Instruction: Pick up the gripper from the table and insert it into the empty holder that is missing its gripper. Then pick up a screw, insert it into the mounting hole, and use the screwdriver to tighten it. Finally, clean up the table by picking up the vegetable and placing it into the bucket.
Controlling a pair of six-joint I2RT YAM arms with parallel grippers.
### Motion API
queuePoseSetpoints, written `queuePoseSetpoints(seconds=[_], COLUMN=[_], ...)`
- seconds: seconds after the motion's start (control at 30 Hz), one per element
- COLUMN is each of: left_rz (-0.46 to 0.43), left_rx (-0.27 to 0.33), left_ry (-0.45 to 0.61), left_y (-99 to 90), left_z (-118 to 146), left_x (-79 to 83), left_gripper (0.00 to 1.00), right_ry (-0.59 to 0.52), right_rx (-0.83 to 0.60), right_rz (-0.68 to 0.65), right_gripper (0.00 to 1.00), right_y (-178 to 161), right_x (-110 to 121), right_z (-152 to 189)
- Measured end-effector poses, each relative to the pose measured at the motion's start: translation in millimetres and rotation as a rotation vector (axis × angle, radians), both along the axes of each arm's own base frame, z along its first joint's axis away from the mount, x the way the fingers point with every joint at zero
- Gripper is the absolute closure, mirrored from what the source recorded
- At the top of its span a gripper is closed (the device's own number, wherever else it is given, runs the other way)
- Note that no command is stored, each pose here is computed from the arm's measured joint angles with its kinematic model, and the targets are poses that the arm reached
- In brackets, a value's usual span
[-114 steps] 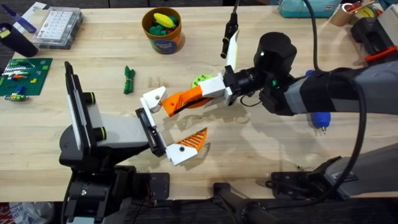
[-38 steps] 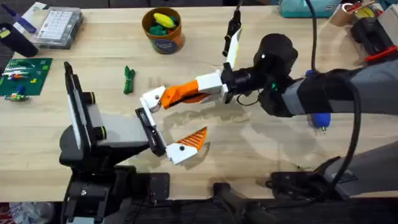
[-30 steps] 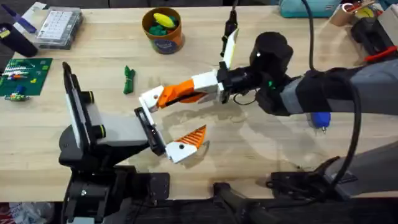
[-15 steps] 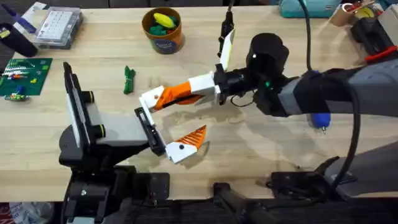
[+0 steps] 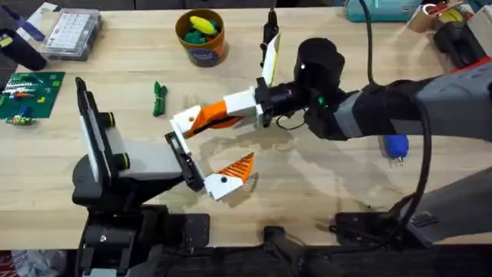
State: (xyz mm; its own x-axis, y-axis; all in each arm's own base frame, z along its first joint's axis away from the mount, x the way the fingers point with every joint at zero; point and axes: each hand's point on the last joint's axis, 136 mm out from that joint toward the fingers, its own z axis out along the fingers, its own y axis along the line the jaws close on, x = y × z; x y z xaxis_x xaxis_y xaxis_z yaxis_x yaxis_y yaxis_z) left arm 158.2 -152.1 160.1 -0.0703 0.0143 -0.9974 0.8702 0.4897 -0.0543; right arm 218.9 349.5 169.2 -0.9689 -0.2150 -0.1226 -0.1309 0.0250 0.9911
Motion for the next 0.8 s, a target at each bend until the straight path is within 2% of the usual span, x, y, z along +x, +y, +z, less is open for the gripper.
queuePoseSetpoints(seconds=[0.8], left_rz=[0.055], left_rx=[-0.003], left_ry=[0.006], left_y=[5.6], left_z=[0], left_x=[8.1], left_gripper=[0.014], right_ry=[-0.014], right_rx=[-0.026], right_rz=[-0.016], right_gripper=[0.987], right_y=[11], right_x=[10], right_z=[0])
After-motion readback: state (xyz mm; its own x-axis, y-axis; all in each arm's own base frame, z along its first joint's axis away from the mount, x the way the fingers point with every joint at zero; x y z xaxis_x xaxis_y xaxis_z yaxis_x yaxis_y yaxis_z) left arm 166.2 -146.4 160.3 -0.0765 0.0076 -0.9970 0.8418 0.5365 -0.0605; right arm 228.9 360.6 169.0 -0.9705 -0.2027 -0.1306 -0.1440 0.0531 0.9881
